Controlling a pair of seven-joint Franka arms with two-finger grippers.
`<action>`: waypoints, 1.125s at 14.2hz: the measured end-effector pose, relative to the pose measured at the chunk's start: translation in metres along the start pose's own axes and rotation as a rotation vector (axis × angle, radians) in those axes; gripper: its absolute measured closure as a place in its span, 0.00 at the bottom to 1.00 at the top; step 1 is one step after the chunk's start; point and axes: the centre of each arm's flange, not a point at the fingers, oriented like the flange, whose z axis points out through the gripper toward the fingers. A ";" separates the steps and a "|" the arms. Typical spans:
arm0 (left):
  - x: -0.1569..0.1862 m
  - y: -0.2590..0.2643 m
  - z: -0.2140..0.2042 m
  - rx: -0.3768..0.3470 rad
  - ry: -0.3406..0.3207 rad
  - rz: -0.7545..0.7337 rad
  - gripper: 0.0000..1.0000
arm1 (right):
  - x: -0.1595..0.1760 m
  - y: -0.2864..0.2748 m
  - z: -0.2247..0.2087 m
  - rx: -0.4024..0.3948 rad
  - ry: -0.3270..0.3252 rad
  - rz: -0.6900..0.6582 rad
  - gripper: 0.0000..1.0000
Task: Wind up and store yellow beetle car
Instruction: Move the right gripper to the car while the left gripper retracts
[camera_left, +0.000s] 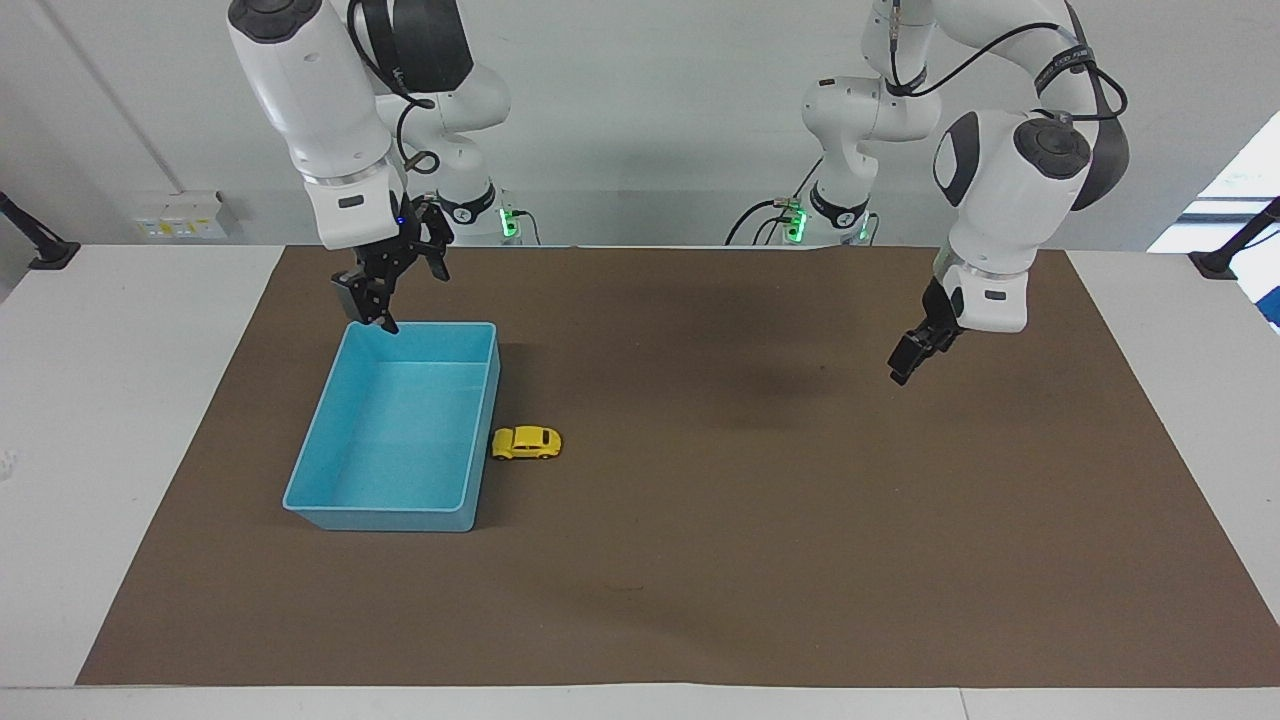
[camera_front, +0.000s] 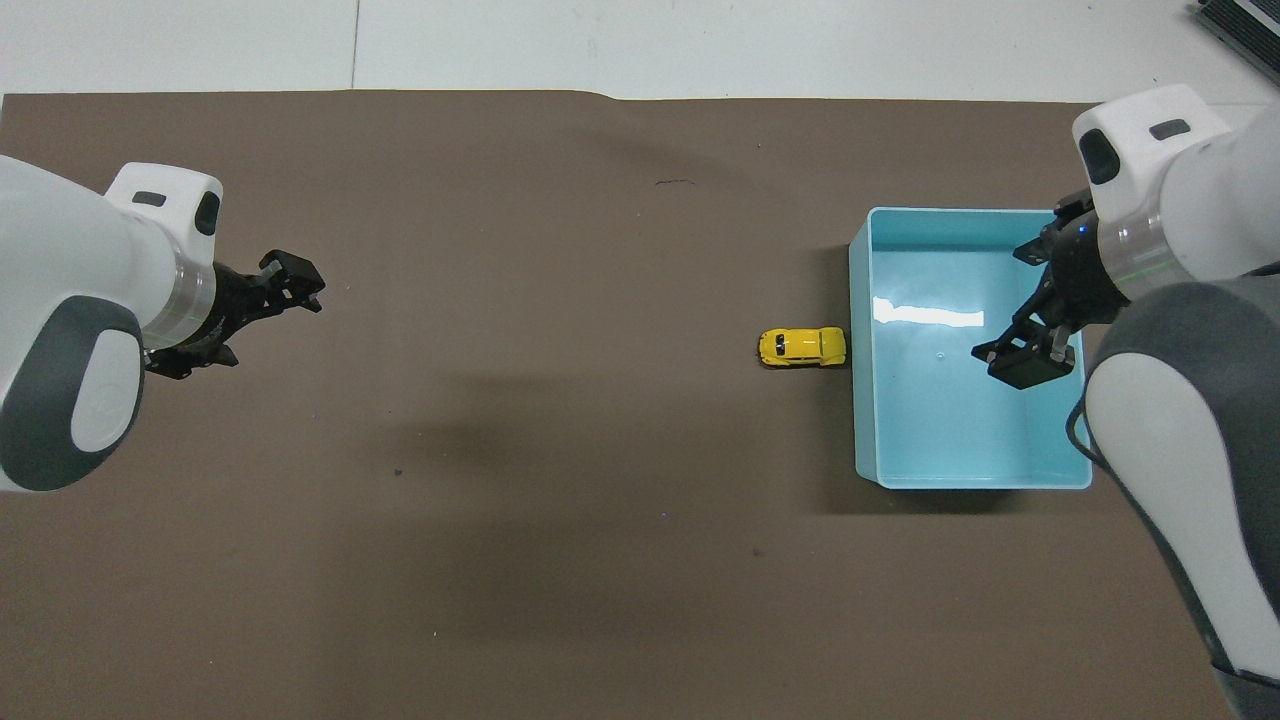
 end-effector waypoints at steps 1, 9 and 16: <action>0.001 -0.002 -0.002 0.000 0.001 0.047 0.00 | 0.002 0.002 0.005 -0.001 0.000 -0.039 0.00; 0.016 -0.041 -0.018 0.018 -0.038 0.453 0.00 | 0.031 0.011 0.065 0.031 -0.022 -0.293 0.00; 0.024 -0.075 -0.055 0.011 -0.015 0.524 0.00 | 0.056 -0.004 0.088 0.034 -0.024 -0.355 0.00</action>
